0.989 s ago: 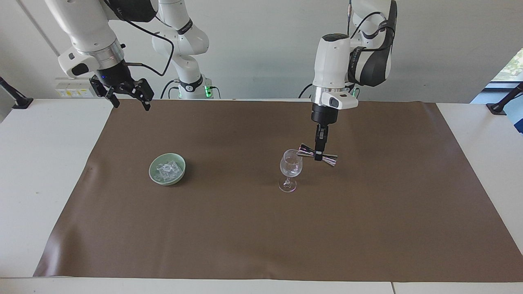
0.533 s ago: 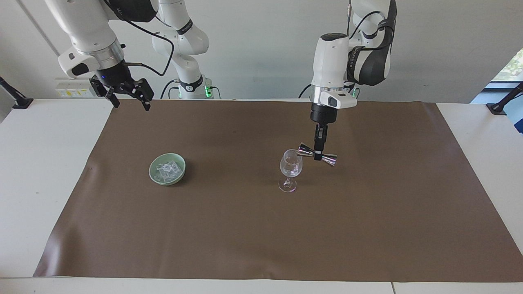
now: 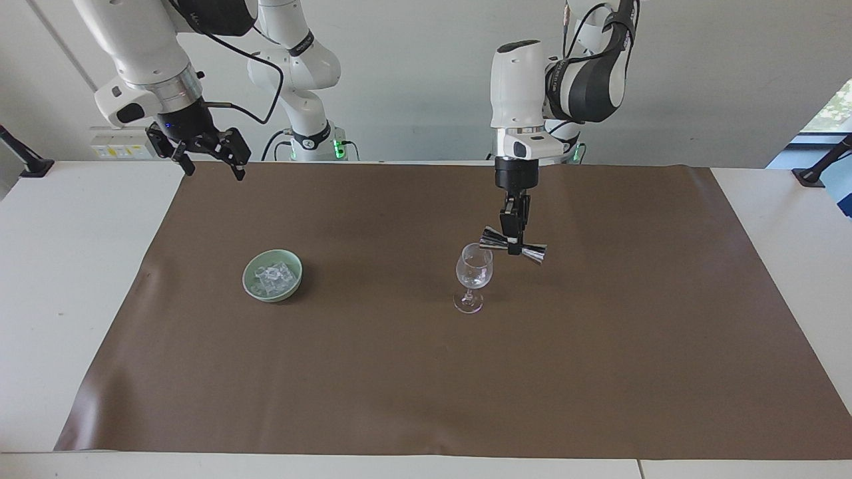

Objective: Pour wine and add ice with both arms
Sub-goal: 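Tilt the jigger over the wine glass with the left gripper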

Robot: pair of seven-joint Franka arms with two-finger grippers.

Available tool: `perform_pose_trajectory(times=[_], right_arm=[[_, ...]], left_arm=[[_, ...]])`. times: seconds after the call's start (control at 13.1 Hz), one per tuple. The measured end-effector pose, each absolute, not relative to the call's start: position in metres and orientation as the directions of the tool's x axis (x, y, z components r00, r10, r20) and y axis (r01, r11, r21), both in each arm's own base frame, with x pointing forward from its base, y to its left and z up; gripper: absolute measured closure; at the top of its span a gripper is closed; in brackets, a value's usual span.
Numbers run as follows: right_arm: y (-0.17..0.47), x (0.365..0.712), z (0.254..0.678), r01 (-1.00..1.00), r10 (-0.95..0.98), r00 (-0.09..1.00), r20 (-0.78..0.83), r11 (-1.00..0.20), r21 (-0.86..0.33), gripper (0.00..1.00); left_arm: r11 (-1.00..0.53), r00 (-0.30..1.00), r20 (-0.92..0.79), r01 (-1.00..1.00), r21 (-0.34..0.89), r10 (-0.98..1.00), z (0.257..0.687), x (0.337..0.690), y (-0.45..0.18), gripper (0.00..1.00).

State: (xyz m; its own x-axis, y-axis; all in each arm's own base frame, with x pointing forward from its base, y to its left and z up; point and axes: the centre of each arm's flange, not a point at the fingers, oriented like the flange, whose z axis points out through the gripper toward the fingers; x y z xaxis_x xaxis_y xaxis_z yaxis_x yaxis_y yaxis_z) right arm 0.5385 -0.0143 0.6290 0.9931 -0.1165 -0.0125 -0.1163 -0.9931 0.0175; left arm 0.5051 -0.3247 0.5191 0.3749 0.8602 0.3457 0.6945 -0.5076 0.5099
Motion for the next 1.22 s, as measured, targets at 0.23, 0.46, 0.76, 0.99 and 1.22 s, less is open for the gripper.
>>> perform_pose_trajectory(times=[0.23, 0.46, 0.76, 0.99, 1.22], right_arm=[[-0.014, 0.538, 0.629, -0.116, -0.116, 0.993, -0.013, -0.993, 0.017, 0.0], [-0.014, 0.538, 0.629, -0.116, -0.116, 0.993, -0.013, -0.993, 0.017, 0.0], [-0.014, 0.538, 0.629, -0.116, -0.116, 0.993, -0.013, -0.993, 0.017, 0.0], [-0.014, 0.538, 0.629, -0.116, -0.116, 0.993, -0.013, -0.993, 0.017, 0.0], [-0.014, 0.538, 0.629, -0.116, -0.116, 0.993, -0.013, -0.993, 0.017, 0.0]], left_arm=[[-0.547, 0.394, 0.384, 0.667, 0.506, 0.835, 0.519, 0.5, -0.332, 0.79], [-0.568, 0.403, 0.403, 0.646, 0.511, 0.822, 0.523, 0.5, -0.339, 0.79], [-0.572, 0.404, 0.409, 0.642, 0.51, 0.818, 0.526, 0.503, -0.341, 0.79], [-0.577, 0.407, 0.412, 0.641, 0.507, 0.815, 0.525, 0.502, -0.341, 0.79], [-0.598, 0.424, 0.426, 0.631, 0.494, 0.799, 0.525, 0.502, -0.341, 0.79]])
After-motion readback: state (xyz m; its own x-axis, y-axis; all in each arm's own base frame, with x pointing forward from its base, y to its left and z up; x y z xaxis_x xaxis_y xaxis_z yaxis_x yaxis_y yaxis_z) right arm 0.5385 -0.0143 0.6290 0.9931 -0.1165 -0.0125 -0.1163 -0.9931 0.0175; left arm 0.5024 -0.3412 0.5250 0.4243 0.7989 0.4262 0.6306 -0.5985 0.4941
